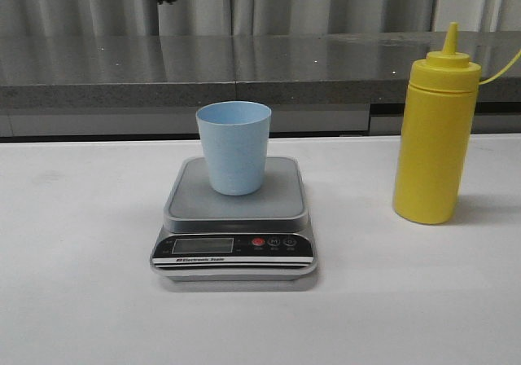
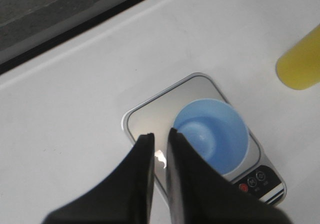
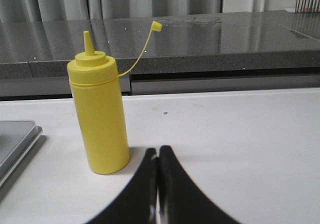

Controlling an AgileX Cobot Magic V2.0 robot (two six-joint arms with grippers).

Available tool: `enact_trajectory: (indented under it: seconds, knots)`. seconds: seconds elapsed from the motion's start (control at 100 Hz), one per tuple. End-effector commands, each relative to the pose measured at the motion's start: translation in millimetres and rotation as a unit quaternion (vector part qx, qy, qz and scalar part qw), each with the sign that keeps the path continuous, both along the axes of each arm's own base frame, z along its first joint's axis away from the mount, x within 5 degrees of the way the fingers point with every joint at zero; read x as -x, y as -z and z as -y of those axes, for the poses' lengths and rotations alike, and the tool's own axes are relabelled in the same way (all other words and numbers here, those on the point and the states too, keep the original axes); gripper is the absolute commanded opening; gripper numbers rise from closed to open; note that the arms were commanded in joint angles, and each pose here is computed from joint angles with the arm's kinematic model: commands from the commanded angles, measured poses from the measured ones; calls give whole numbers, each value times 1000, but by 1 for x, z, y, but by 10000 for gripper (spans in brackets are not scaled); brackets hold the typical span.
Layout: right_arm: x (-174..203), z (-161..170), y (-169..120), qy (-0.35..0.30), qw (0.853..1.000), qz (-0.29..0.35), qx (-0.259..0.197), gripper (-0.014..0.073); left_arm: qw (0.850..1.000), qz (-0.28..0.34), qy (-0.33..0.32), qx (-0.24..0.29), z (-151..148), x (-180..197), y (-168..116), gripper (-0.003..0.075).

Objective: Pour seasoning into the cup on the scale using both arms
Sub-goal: 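Open the left gripper and raise it away from the cup, then move the right gripper to the yellow squeeze bottle and grasp it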

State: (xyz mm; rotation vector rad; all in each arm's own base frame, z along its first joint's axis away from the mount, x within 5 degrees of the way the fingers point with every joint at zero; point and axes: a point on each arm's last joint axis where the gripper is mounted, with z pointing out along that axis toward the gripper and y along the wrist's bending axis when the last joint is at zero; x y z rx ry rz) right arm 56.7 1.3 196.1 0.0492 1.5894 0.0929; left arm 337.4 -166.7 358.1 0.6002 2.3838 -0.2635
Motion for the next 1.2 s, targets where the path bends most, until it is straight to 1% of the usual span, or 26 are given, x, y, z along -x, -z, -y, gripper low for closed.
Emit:
enact_trajectory:
  seconds: [0.0,0.12,0.26,0.34,0.42,0.53,0.7,0.79,0.97,1.05,1.19]
  knots:
    - [3,-1,-15,-5,998,61,5,-69,997,65,-22,42,-18,17,-29,17]
    - [3,-1,-15,-5,998,61,5,-69,995,81,-44,49,-39,33,-25,-20]
    - [3,-1,-15,-5,998,61,5,-69,991,88,-71,67,-61,55,-17,-20]
    - [3,-1,-15,-5,998,61,5,-69,990,90,-83,69,-72,68,-10,-20]
    - [3,-1,-15,-5,998,62,5,-69,987,104,-94,74,-82,83,-6,-20]
    - [3,-1,-17,-7,997,72,3,-69,983,129,-99,82,-91,107,2,-20]
    - [3,-1,-18,-7,997,72,-19,-69,975,171,-103,99,-104,147,18,-20]
    - [4,-1,-19,-7,997,69,-22,-69,971,189,-104,106,-111,169,28,-20]
    - [5,0,-31,-4,999,49,-22,-69,964,216,-104,118,-123,209,45,-20]
    - [4,0,-39,-4,999,43,-22,-69,957,238,-103,127,-128,225,48,-20]
    - [-2,0,-51,-1,1000,9,-21,-69,946,272,-101,142,-134,247,50,-20]
